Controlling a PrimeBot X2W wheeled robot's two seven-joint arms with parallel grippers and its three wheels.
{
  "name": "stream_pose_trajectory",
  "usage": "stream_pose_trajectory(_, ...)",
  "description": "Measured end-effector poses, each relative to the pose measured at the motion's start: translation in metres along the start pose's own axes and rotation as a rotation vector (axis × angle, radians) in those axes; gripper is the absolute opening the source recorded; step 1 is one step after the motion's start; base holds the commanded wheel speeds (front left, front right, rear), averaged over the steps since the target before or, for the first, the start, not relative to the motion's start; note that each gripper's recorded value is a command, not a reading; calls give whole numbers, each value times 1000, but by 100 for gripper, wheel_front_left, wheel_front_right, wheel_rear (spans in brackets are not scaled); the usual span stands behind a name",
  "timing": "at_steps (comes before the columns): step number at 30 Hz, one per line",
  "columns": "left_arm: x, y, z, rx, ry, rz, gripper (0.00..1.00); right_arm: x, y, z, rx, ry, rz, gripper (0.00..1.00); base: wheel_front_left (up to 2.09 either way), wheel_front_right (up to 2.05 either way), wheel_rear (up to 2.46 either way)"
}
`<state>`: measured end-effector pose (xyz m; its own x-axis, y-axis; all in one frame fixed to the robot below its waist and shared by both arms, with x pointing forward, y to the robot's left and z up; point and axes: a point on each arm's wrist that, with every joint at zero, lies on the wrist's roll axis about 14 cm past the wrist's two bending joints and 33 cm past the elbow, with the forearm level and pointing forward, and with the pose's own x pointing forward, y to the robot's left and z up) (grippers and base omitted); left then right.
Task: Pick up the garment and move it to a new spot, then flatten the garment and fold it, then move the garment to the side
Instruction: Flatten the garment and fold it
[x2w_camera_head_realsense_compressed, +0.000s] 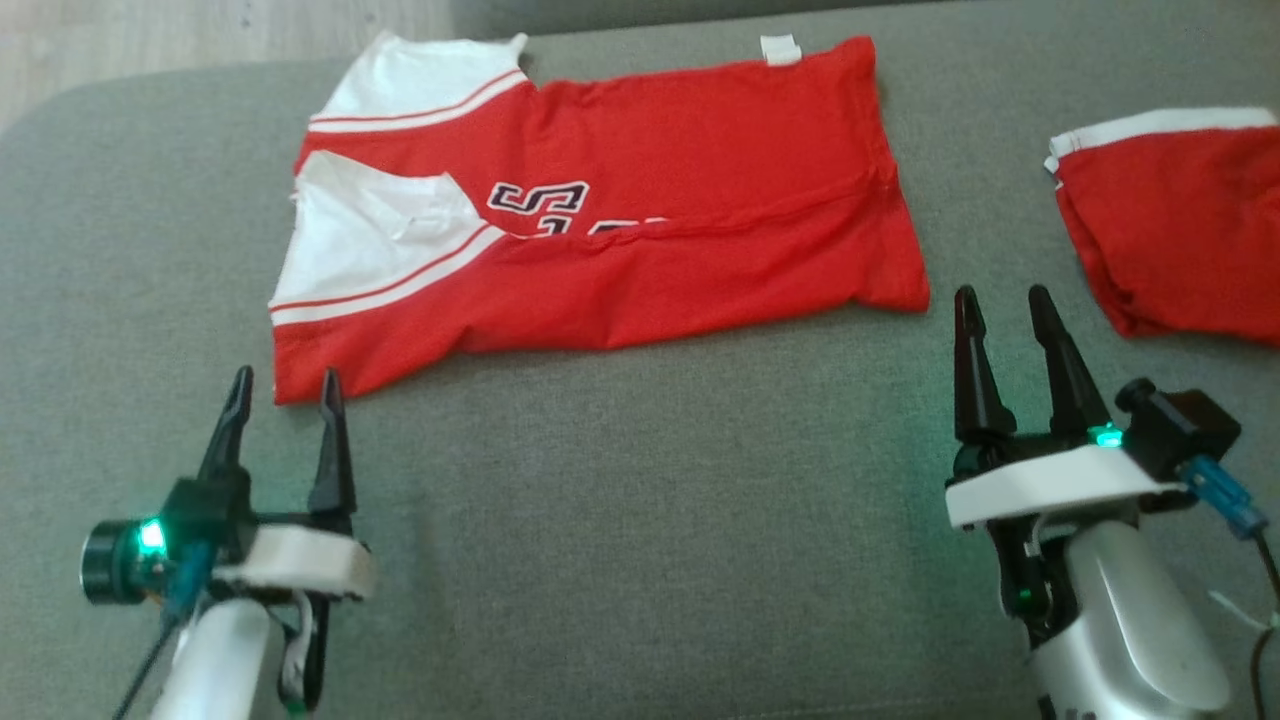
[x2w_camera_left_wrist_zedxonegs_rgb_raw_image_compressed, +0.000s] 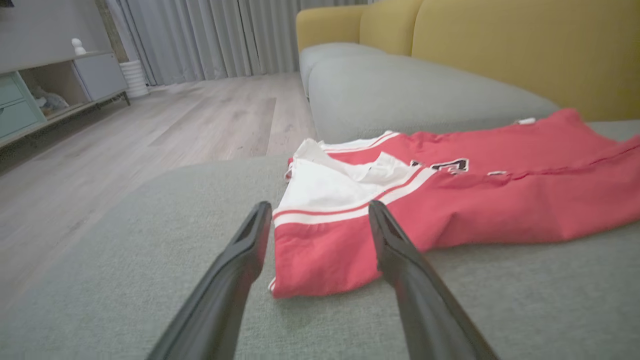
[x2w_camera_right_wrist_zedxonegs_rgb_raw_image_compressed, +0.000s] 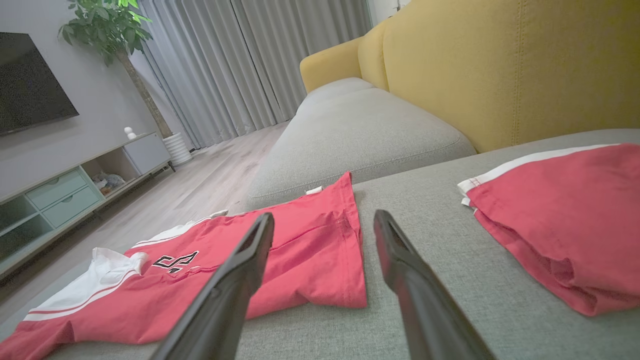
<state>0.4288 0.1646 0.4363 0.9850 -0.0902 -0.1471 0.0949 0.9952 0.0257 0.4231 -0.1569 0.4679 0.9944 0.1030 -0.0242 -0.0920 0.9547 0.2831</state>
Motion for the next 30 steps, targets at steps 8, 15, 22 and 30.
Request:
stream_pose_trajectory(8,31,25,-45,-20,199,98,100,2,-9,-16,10,40,-24,100,0,0,0)
stream_pose_trajectory(15,44,21,-80,-25,337,67,100,6,-20,-20,17,50,-52,100,0,0,0)
stream_pose_trajectory(22,62,22,-83,-23,371,58,0,7,-24,-23,20,56,-64,100,0,0,0)
stream_pose_trajectory(30,64,25,-54,-41,228,72,0,4,-17,-25,19,68,-47,100,0,0,0)
